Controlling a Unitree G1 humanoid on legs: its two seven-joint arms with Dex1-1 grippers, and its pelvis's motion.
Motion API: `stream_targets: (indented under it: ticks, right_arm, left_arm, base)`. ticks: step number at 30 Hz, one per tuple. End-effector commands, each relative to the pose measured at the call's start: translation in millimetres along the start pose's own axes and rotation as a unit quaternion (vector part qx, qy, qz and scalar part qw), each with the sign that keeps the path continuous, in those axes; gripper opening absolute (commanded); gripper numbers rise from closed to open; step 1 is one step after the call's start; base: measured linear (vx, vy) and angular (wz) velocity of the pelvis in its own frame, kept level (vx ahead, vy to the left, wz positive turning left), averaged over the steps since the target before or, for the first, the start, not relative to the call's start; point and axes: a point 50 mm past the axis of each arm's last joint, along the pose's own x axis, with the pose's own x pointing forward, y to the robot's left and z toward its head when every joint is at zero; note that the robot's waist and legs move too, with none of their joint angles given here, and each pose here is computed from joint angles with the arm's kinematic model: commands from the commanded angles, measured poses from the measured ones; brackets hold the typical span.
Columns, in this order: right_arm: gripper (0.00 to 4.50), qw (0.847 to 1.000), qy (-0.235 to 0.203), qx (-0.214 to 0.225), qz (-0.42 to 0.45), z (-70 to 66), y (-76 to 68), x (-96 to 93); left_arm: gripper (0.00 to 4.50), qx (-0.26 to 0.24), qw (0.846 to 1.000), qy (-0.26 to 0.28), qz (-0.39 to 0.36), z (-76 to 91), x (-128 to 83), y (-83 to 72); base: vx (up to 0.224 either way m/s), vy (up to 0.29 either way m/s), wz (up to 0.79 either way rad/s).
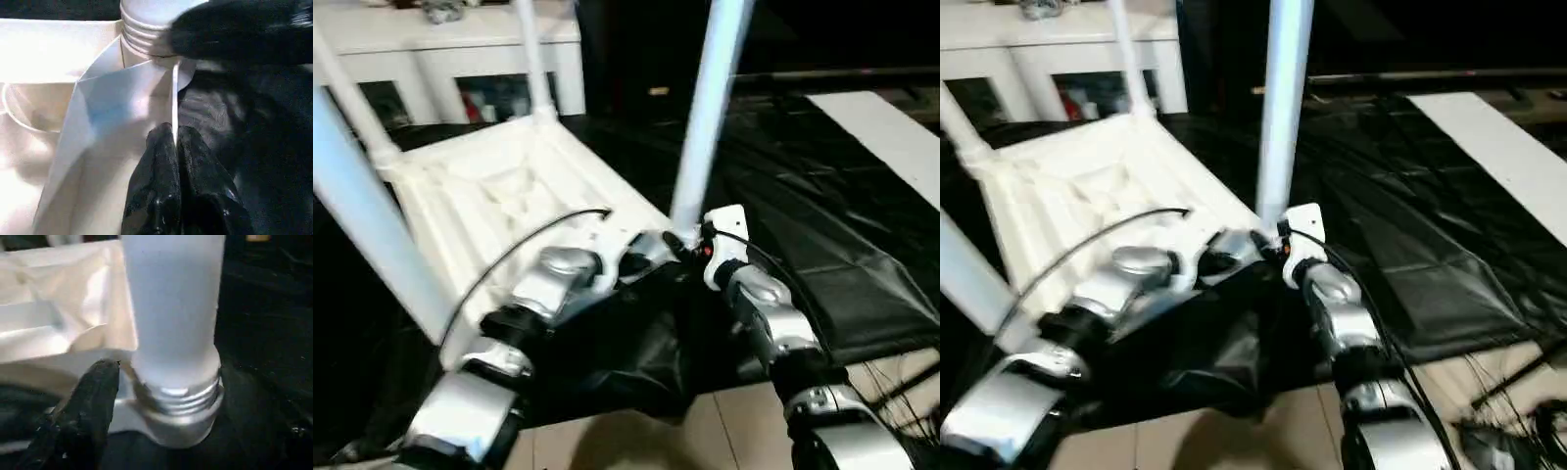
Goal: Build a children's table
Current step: Rotate leg to tighten
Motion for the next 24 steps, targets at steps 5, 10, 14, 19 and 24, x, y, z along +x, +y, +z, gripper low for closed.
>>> stream_targets:
  ticks: [5,10,14,19,24]
  right_arm:
    - [3.87,0.982,0.026,-0.082,0.17,8.5,3.9,-22.0]
    - [3.87,0.963,0.059,-0.125,0.231,8.9,-9.5,-46.5]
    - [3.87,0.951,0.078,-0.131,0.271,9.0,-11.3,-58.1]
    - [3.87,0.945,0.078,-0.129,0.291,10.5,-11.0,-61.7]
    - [3.87,0.932,0.086,-0.132,0.325,9.5,-4.6,-61.8]
  left_arm:
    - [0.0,0.019,0.996,0.047,-0.078,-33.5,-16.8,-4.0]
    - [0.0,0.054,0.986,0.035,-0.154,-36.5,-37.0,-7.1]
    - [0.0,0.065,0.975,0.028,-0.209,-36.5,-49.9,-10.4]
    - [0.0,0.071,0.966,0.028,-0.248,-34.8,-58.2,-14.6]
    - [0.0,0.082,0.963,0.034,-0.254,-34.3,-60.3,-16.0]
  base:
    - [0.0,0.0,0.0]
    - [0.0,0.0,0.0]
    - [0.0,0.0,0.0]
    - [0.0,0.0,0.0]
    - [0.0,0.0,0.0]
